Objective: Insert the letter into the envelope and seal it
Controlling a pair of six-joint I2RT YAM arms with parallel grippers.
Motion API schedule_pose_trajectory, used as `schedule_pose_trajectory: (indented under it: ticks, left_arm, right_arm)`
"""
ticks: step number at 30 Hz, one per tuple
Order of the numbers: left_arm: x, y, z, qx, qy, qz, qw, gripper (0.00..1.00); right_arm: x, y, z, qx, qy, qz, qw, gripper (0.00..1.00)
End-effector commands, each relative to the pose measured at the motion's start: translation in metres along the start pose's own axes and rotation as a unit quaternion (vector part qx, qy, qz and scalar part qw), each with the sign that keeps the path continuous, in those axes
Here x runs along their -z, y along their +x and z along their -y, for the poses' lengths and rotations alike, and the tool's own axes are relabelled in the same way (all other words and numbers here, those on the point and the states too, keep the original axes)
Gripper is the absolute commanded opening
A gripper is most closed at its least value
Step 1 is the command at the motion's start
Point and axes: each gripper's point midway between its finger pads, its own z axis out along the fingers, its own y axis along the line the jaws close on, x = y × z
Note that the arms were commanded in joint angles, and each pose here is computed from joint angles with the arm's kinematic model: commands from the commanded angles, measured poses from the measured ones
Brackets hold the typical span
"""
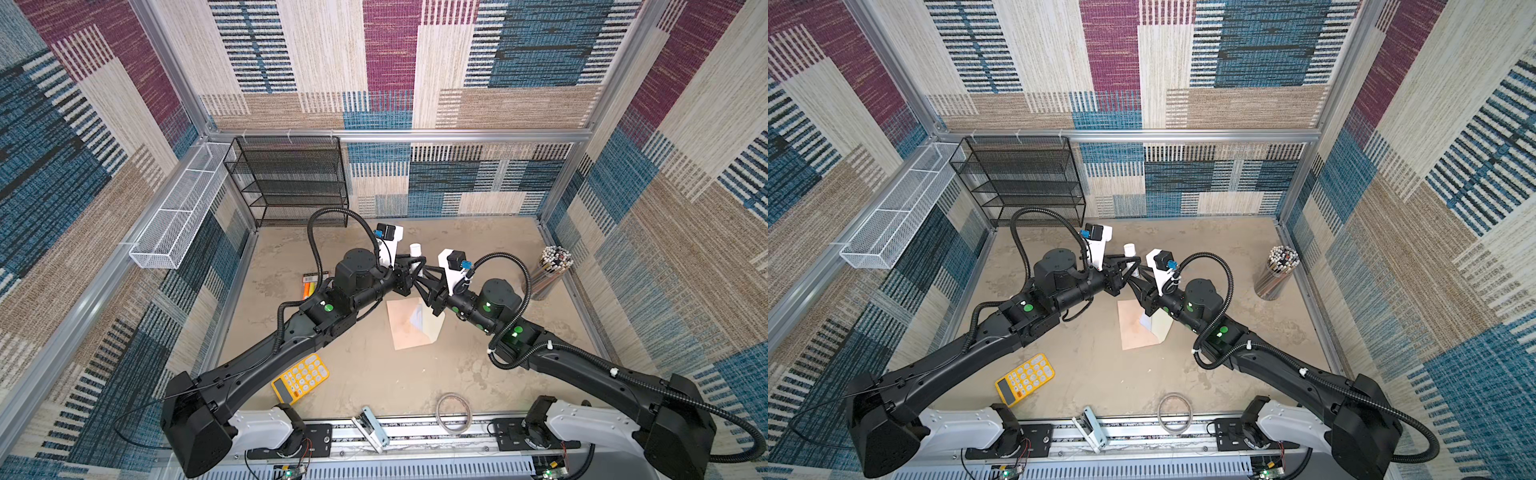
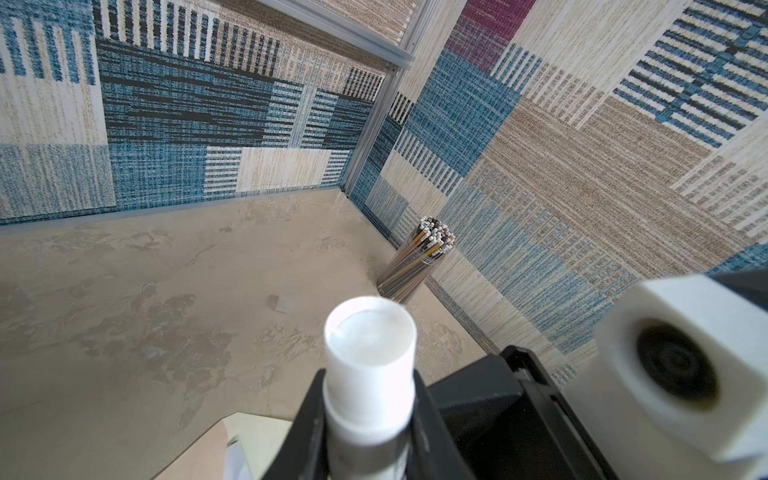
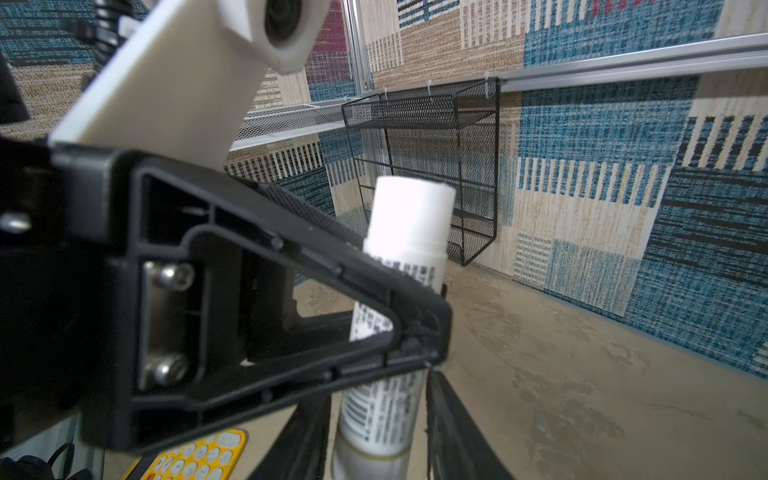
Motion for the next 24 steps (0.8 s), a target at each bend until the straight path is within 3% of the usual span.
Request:
schedule_pose_trajectory:
  ticks: [1,5,16,24]
  left_arm:
    - [0.002,-0.007,0.001,-0.013,-0.002,0.014,1.000,0.00]
    - [0.003,-0.009,0.001,-0.016,-0.002,0.016,1.000,0.00]
    - [-0.004,0.001,0.004,-0.006,0.013,0.001,1.000,0.00]
    - [-0.009,0.017,0.019,0.006,0.082,-0.035,0.996,0.00]
  right_arm:
    - [-0.002,0.001,0.001,0.005,0.004,-0.003,1.000,0.45]
    - [-0.001,0.003,0.001,0.006,0.005,-0.007,1.000,0.44]
    - [0.001,-0.001,-0.001,0.006,0.001,-0.006,1.000,0.19]
    - [0.008,-0.009,-0.023,0.001,-0.061,0.000,0.998,0.10]
